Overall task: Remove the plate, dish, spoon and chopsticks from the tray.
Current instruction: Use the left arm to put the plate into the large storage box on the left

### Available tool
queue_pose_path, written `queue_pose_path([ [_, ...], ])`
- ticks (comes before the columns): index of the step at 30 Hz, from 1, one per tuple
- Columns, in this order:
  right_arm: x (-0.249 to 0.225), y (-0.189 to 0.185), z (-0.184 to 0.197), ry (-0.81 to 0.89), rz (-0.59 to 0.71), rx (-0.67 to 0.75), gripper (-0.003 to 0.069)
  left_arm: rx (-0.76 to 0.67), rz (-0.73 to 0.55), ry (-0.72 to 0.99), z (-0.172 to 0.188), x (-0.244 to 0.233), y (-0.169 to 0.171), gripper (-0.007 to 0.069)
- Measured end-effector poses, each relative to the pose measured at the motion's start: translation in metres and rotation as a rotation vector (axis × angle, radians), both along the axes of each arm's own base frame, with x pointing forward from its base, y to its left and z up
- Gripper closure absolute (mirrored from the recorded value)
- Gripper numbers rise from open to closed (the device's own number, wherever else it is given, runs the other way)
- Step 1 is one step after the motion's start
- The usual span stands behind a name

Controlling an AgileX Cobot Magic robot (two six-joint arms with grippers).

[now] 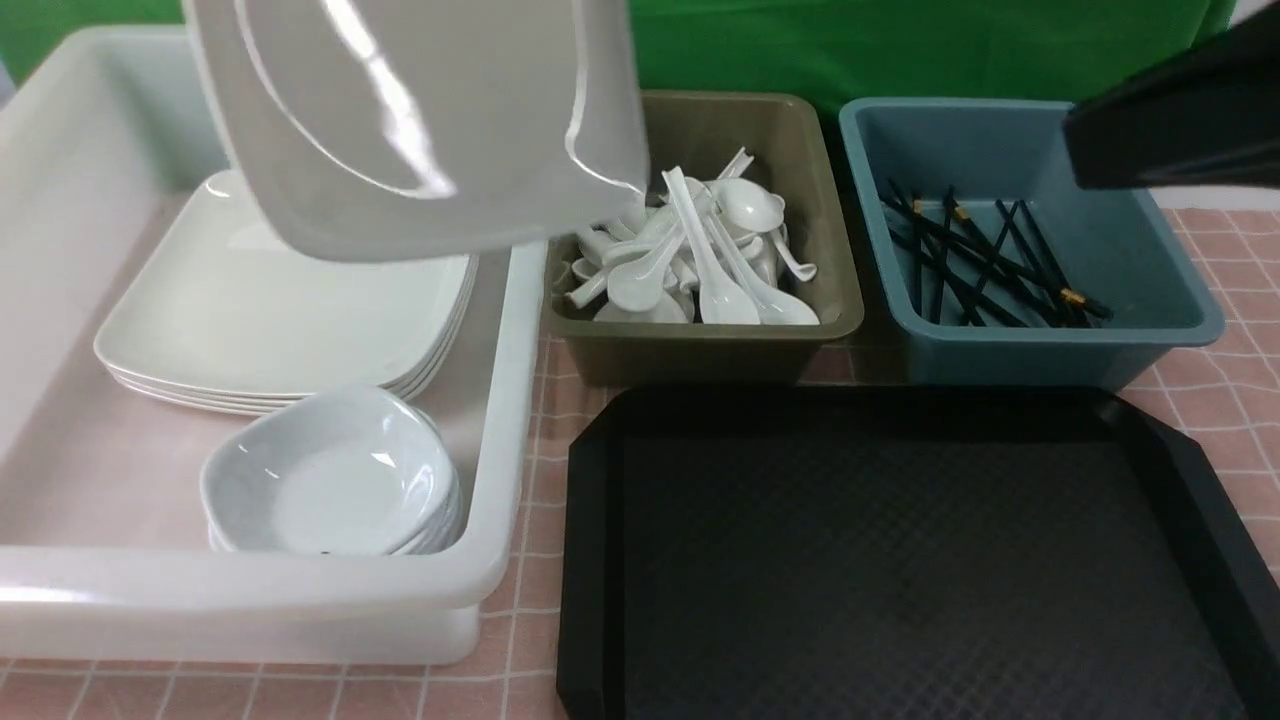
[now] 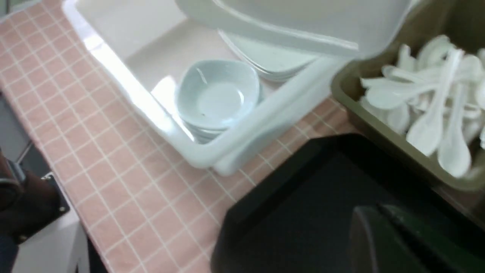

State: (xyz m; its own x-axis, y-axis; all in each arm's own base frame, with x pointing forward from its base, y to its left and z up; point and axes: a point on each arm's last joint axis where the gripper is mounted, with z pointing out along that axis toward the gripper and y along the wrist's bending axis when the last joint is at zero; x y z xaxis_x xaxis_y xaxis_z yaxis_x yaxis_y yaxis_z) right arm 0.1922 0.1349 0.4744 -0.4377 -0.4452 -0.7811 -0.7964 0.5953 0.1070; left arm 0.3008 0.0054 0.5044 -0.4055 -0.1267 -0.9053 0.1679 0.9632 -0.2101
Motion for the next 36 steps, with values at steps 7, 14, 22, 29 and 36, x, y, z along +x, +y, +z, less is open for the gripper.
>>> queue_pose_path([
  [7,0.018,0.058,-0.002,-0.029,0.137,-0.028,0.0629,-0.153,0.228,0.013,-0.034,0.001,0.089,0.0608],
  [14,0.036,0.100,-0.004,-0.055,0.192,-0.019,0.0629,-0.390,0.409,0.030,-0.130,0.016,0.122,0.0606],
  [22,0.042,0.110,-0.007,-0.042,0.193,-0.019,0.0629,-0.521,0.501,0.135,-0.216,0.036,0.124,0.0604],
  [29,0.042,0.110,-0.011,-0.014,0.199,-0.038,0.0629,-0.557,0.550,0.190,-0.247,0.049,0.133,0.0604],
  [36,0.042,0.110,-0.011,-0.012,0.196,-0.035,0.0629,-0.531,0.544,0.269,-0.265,0.051,0.134,0.0577],
])
